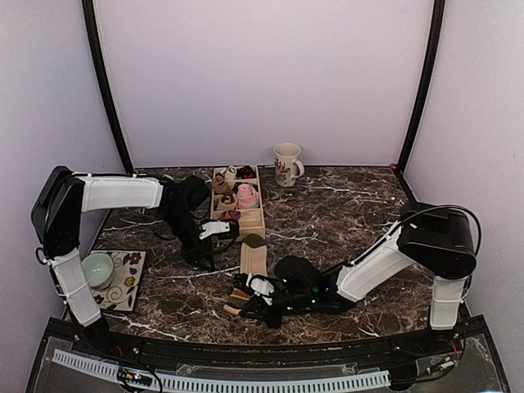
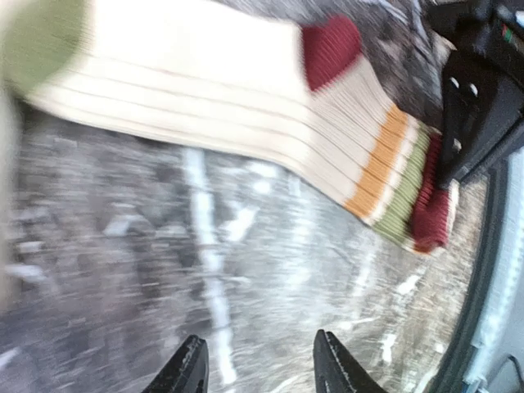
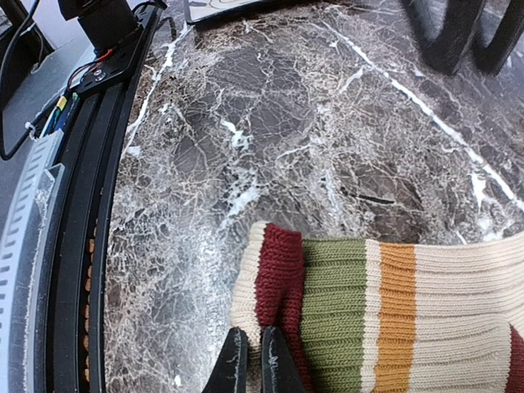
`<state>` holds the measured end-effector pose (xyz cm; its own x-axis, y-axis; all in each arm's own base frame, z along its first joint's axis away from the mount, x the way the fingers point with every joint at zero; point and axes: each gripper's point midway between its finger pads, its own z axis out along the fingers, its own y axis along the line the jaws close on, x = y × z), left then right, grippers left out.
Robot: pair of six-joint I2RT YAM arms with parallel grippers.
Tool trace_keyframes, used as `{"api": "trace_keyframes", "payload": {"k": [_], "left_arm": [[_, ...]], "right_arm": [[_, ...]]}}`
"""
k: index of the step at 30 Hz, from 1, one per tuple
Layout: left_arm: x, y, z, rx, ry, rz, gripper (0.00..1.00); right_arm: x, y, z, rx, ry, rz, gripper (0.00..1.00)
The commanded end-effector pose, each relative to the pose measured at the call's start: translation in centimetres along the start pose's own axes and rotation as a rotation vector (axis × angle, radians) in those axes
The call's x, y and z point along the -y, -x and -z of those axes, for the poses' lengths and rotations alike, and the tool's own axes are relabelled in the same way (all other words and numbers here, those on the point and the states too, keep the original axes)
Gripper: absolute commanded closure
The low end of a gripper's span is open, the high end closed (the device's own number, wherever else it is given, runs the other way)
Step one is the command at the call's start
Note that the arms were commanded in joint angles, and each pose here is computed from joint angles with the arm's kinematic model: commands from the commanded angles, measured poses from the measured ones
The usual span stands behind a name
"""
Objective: Roll the socks
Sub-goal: Pick up the sock from the center of the board.
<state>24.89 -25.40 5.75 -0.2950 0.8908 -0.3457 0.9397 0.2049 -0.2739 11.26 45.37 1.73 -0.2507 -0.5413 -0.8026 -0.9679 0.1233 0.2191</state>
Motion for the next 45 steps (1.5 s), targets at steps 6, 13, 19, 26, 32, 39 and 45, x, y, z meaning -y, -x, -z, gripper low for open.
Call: {"api": "trace_keyframes", "payload": {"k": [6, 13, 19, 26, 32, 39, 45], "left_arm": [[-6.5, 1.9, 7.1, 0.214, 0.343, 0.098, 0.16], [-6.5, 1.0, 9.1, 0.325, 0.539, 0.057, 0.01], [-0.9, 0.4, 5.0, 0.248, 0.158, -0.029, 0.04], [6.2, 1.1, 3.8, 0.295, 0.032, -0.223, 0.05], [10.8, -0.3, 1.8, 0.190, -0.037, -0.391, 0.26], [12.7, -1.1, -2.0, 0.037, 0.019, -0.663, 0.46], [12.2, 0.6, -4.4, 0.010, 0.110, -0.728, 0.51]], "right_arm": [[-0.3, -12.4, 1.1, -0.435, 0.029, -0.266, 1.00], [-0.3, -12.8, 1.2, -0.449, 0.059, -0.324, 1.00], [-0.4, -12.9, 1.1, -0.465, 0.085, -0.400, 1.00], [0.1, -14.6, 1.8, -0.457, 0.107, -0.563, 1.00], [1.1, -15.1, 1.4, -0.469, 0.106, -0.628, 1.00], [1.9, -16.8, 2.1, -0.503, 0.105, -0.740, 1.00], [2.2, -16.9, 2.4, -0.518, 0.098, -0.772, 1.00]]}}
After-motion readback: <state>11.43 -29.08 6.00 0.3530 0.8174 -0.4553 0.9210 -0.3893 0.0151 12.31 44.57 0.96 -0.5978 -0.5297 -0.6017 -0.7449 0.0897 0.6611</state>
